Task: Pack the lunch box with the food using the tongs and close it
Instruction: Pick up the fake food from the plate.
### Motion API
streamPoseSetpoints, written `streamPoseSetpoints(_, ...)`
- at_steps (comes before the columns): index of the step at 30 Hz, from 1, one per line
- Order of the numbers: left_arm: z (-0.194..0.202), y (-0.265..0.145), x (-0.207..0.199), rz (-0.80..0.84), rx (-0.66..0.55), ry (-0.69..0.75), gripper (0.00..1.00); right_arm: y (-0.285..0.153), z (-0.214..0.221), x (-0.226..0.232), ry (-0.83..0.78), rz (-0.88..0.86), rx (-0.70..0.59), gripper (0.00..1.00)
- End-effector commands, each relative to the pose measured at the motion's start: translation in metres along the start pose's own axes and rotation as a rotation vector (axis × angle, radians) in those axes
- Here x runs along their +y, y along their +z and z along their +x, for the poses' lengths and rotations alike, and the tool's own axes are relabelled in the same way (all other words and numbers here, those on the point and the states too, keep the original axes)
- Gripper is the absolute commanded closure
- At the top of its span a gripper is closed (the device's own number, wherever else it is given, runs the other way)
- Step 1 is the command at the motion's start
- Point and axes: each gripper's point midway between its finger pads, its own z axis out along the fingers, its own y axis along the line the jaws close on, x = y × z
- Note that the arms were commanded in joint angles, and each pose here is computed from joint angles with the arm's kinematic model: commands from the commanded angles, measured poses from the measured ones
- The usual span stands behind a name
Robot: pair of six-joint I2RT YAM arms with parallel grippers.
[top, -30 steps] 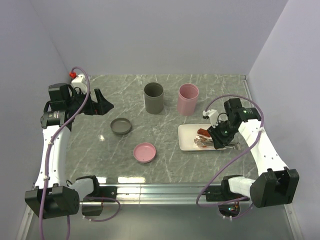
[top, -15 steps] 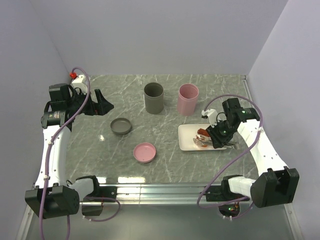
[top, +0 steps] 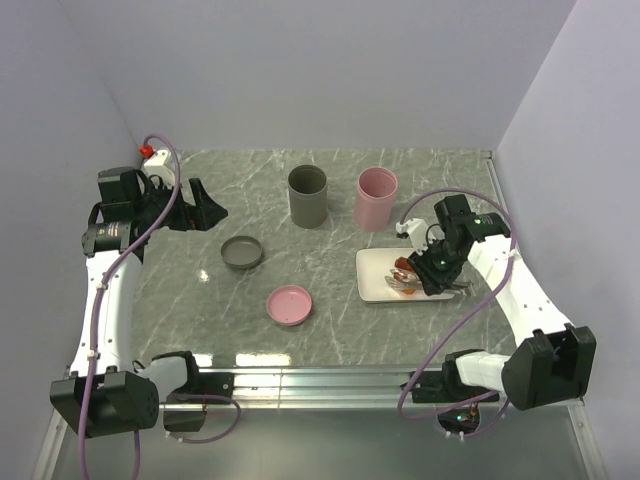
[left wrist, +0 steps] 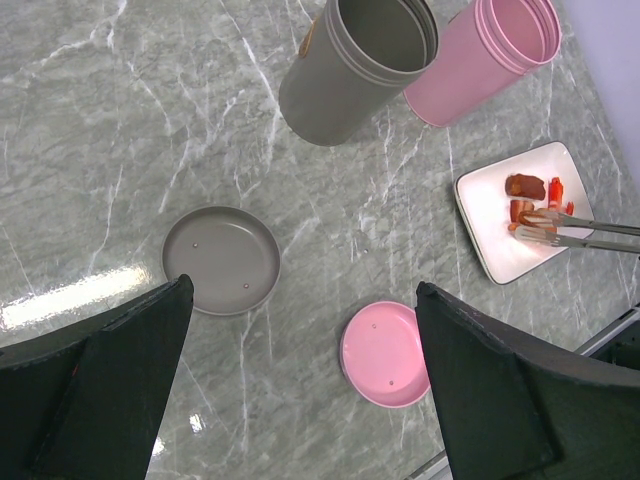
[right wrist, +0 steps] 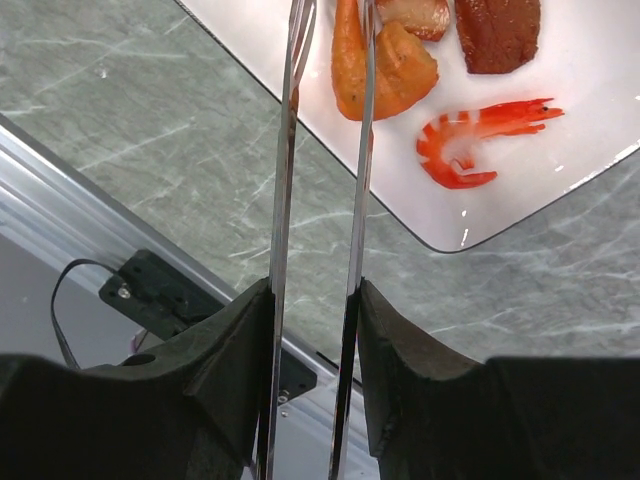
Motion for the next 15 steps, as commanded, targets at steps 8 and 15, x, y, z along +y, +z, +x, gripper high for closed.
streamPoseSetpoints(8, -0.0065, -0.0012, -0.0036, 0.016, -0.028, 0.025, 0.01, 0.0027, -0.0059, -0.0095, -0.030, 0.046, 0.005, 0.55)
streamPoseSetpoints(15, -0.0087, -0.0006, -0.0047, 0.022, -0.029, 0.019, 0.01, 0.0042, -0.0104, -0.0054, -0.040, 0.029, 0.004, 0.66)
